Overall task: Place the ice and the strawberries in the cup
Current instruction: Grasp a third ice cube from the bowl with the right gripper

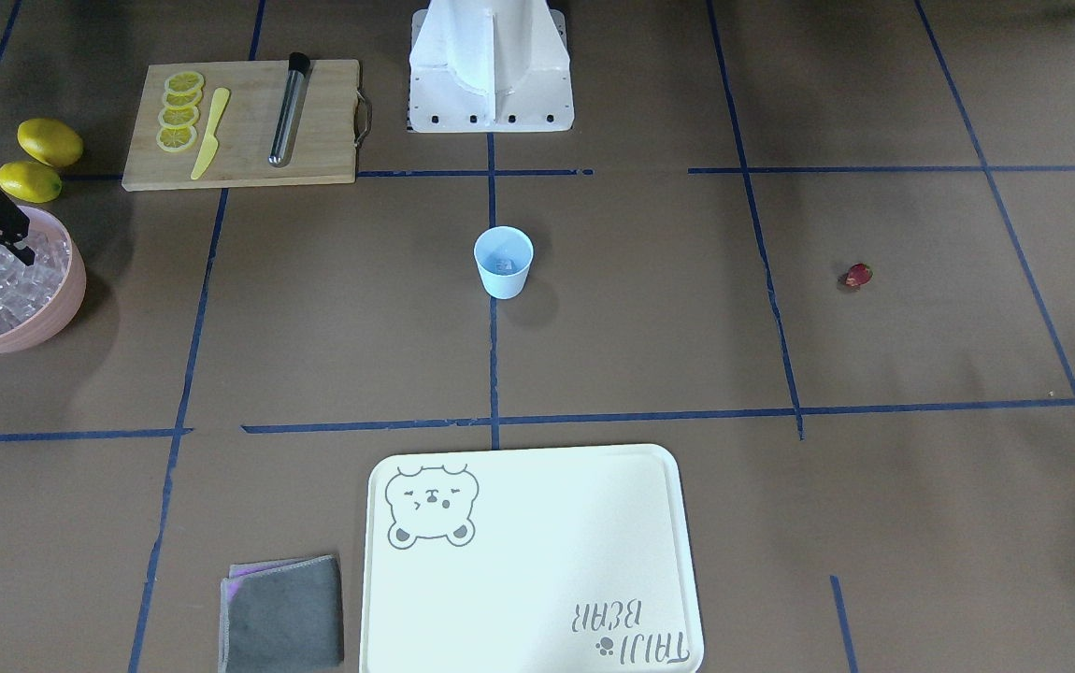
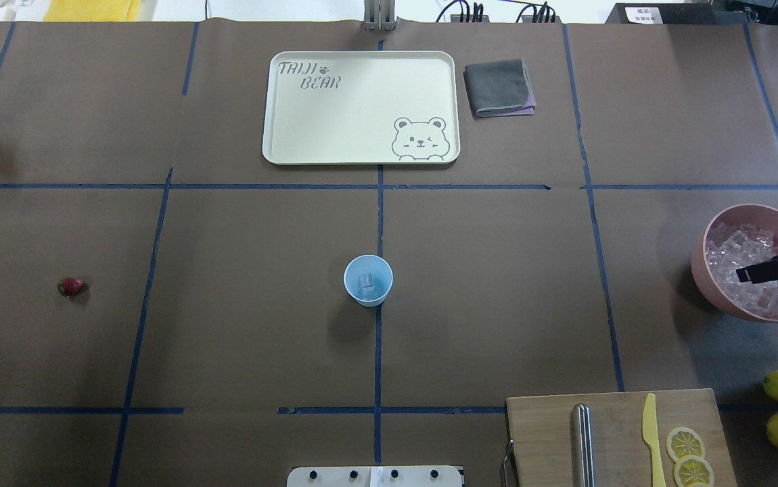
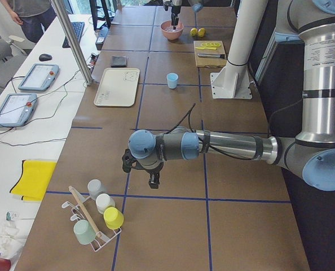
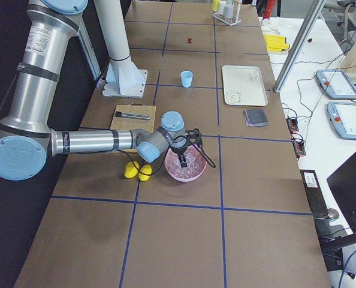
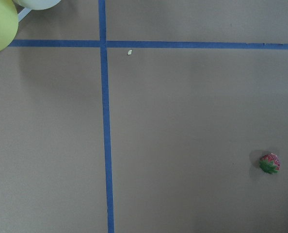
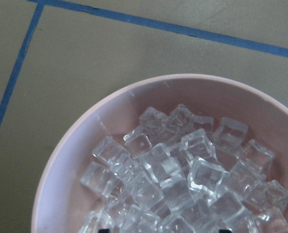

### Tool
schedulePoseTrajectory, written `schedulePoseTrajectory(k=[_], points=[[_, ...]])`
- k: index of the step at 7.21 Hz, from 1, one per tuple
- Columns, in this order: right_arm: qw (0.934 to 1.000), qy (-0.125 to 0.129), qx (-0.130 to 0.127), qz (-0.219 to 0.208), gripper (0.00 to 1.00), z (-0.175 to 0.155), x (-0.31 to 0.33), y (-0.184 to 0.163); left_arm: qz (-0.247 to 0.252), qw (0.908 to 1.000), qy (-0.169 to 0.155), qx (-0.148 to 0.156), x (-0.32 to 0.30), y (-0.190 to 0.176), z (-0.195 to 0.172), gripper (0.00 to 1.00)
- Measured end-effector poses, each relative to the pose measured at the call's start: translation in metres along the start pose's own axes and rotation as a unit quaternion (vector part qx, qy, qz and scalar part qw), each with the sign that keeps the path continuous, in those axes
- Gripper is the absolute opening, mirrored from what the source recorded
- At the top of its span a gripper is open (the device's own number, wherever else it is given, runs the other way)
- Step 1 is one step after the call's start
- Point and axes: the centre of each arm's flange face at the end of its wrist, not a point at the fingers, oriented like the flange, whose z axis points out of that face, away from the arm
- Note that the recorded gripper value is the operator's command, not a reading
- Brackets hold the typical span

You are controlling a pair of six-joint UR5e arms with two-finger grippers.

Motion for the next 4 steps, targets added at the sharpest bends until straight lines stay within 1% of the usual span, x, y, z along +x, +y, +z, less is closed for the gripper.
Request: schedulePoseTrajectory(k=[2,3,4], points=[[1.0,0.004,-0.006,0.001,0.68,0.0006,0.0035,0.0082,0.001,1.0,0.0,0.001,0.0008,-0.0001,-0.0005,1.0],[1.0,0.007,-0.006,0.002,0.59,0.0011,0.0052,0.0093,0.001,1.0,0.0,0.001,0.001,-0.0001,-0.0007,1.0],[0.9999,0.01,-0.007,0.003,0.48,0.0017,0.0061,0.0097,0.001,1.0,0.0,0.001,0.0012,-0.0001,-0.0008,1.0]])
